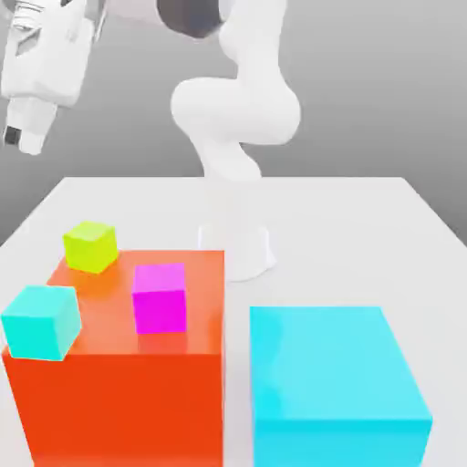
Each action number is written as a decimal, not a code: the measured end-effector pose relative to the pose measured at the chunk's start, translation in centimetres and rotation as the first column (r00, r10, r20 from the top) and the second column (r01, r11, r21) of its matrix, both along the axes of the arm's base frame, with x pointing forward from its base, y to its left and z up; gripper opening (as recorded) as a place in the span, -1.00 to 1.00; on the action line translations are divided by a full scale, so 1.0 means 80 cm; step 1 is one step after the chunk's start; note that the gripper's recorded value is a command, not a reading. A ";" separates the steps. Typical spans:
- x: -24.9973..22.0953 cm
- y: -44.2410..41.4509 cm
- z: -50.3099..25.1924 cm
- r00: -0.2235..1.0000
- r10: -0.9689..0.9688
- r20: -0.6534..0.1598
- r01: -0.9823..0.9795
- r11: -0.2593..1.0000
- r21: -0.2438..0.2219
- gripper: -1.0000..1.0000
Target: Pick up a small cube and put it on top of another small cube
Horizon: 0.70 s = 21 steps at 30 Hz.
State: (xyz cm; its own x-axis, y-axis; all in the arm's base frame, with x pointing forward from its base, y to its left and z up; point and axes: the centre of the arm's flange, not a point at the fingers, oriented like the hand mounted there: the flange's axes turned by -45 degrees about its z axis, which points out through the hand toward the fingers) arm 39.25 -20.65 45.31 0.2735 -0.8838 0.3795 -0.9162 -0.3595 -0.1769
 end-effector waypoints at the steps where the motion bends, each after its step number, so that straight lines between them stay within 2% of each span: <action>1: -0.006 -0.013 -0.018 0.998 -0.061 -0.008 0.061 0.998 0.019 0.00; 5: -0.040 -0.059 -0.088 0.954 -0.297 -0.046 0.300 0.950 0.090 0.00; 9: -0.083 -0.094 -0.156 0.852 -0.514 -0.095 0.523 0.839 0.149 0.00; 13: -0.132 -0.092 -0.229 0.695 -0.701 -0.160 0.716 0.652 0.248 0.00; 15: -0.158 -0.083 -0.265 0.592 -0.779 -0.205 0.798 0.532 0.284 0.00; 18: -0.200 -0.067 -0.312 0.419 -0.866 -0.273 0.892 0.336 0.301 0.00; 21: -0.208 -0.063 -0.346 0.375 -0.880 -0.290 0.909 0.289 0.299 0.00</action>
State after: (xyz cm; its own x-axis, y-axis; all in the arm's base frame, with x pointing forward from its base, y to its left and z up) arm 22.58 -25.68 17.65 -0.7692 -0.6390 0.0012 -0.6390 0.7692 -0.0028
